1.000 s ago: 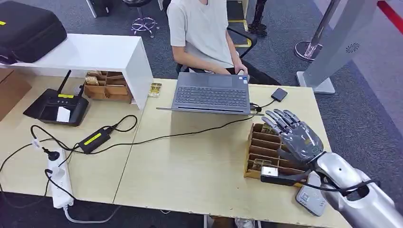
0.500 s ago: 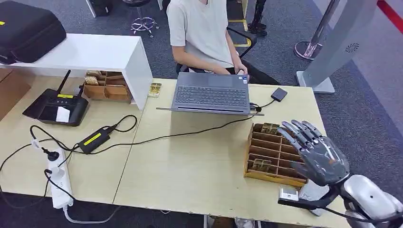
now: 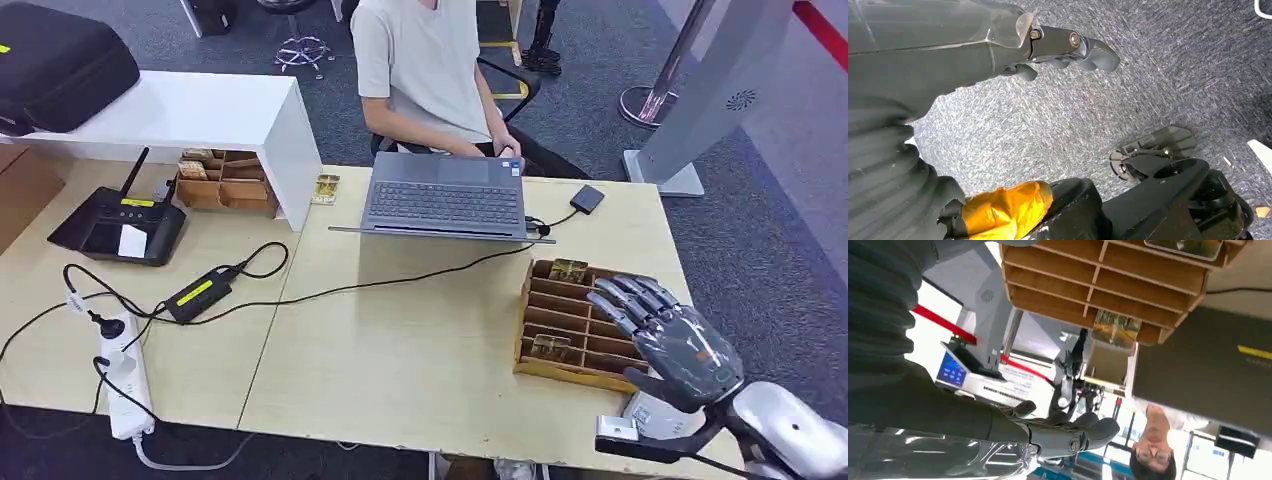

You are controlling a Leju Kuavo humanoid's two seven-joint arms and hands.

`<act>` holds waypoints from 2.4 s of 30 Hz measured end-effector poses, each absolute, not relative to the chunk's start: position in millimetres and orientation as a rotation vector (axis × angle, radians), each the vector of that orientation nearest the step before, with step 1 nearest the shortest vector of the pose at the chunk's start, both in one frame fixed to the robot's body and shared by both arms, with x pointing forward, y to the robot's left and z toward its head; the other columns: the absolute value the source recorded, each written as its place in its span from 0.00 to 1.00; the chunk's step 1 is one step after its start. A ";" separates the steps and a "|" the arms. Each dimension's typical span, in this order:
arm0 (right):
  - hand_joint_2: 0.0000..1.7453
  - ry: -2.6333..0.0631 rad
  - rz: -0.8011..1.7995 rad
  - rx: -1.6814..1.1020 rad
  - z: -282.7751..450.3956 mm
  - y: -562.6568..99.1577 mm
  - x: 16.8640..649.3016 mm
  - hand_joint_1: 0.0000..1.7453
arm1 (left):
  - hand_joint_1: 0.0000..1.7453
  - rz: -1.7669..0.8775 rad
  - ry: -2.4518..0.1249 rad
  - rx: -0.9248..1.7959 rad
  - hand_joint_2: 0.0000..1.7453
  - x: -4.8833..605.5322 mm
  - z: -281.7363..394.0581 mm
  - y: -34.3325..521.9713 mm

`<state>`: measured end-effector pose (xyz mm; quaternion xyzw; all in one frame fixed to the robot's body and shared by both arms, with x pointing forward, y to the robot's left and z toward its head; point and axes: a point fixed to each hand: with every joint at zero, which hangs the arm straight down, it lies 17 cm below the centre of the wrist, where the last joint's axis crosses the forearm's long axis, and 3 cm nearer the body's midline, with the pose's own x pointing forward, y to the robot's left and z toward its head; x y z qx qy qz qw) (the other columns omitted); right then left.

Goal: Pass the card to the sensor for recognition and then transmit it.

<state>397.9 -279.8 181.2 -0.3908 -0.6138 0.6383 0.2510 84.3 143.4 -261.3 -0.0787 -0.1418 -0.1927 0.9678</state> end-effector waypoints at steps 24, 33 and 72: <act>1.00 -1.484 1.813 -0.941 118.9 -281.9 409.8 0.00 | 0.00 -0.408 -0.289 -0.159 1.00 85.2 -260.9 142.1; 1.00 -1.477 1.810 -0.947 118.3 -283.0 411.5 0.00 | 0.00 -0.406 -0.289 -0.158 1.00 85.3 -260.9 141.8; 1.00 -1.402 1.718 -0.977 100.9 -313.1 426.8 1.00 | 0.00 -0.427 -0.289 -0.157 1.00 85.8 -260.7 140.9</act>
